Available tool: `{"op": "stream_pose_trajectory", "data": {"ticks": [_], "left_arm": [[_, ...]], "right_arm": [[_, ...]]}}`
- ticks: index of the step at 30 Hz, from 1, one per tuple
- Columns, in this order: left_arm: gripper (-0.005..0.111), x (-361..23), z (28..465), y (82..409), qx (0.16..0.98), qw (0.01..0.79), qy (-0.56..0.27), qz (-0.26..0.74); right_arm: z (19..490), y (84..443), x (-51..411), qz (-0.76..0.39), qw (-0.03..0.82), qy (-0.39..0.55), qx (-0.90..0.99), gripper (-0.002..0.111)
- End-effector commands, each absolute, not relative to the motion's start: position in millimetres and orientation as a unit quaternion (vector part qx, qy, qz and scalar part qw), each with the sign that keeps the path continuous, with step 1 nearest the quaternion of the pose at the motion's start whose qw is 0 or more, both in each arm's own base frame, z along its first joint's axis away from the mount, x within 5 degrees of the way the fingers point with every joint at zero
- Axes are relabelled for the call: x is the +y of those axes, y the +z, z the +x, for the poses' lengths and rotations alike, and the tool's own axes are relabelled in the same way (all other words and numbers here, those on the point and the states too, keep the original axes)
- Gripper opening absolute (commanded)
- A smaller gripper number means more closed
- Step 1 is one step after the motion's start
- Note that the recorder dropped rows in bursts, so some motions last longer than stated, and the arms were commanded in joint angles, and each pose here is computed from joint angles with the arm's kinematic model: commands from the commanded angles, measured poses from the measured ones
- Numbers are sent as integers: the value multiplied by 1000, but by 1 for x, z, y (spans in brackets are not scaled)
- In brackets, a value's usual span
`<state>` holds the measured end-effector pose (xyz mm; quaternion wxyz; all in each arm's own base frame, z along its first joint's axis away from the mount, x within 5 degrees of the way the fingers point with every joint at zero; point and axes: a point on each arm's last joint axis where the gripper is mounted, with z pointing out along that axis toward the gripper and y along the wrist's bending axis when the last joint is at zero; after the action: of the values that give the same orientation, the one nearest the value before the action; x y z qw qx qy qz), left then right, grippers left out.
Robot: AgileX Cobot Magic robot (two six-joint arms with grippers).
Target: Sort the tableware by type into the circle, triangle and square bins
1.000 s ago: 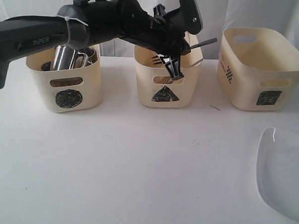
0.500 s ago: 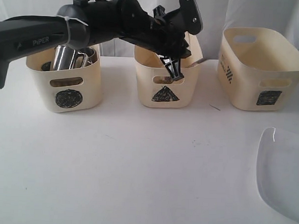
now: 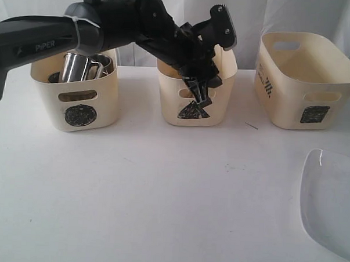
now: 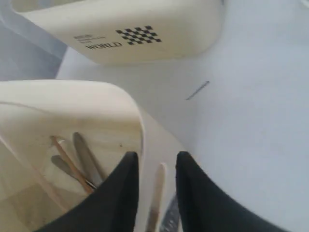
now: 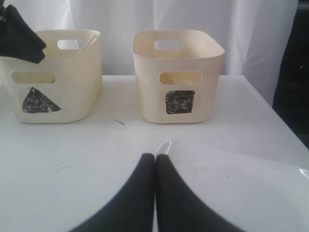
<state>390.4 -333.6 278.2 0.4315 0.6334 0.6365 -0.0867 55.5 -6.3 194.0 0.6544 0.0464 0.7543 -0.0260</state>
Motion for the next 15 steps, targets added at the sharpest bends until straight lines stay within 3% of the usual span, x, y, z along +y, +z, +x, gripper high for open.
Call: {"op": "stream_pose_trajectory", "data": {"ticks": [1, 10, 12, 15], "left_arm": [[30, -330, 377, 286, 647, 387, -126, 645], [25, -332, 348, 314, 624, 363, -235, 651], [19, -331, 341, 317, 619, 344, -256, 658], [0, -330, 333, 316, 613, 312, -280, 670]], "right_arm": [[55, 193, -6, 43, 658, -28, 752, 0], [55, 193, -6, 43, 658, -28, 752, 0], [55, 193, -6, 43, 658, -28, 752, 0], [55, 193, -6, 43, 658, -28, 752, 0]]}}
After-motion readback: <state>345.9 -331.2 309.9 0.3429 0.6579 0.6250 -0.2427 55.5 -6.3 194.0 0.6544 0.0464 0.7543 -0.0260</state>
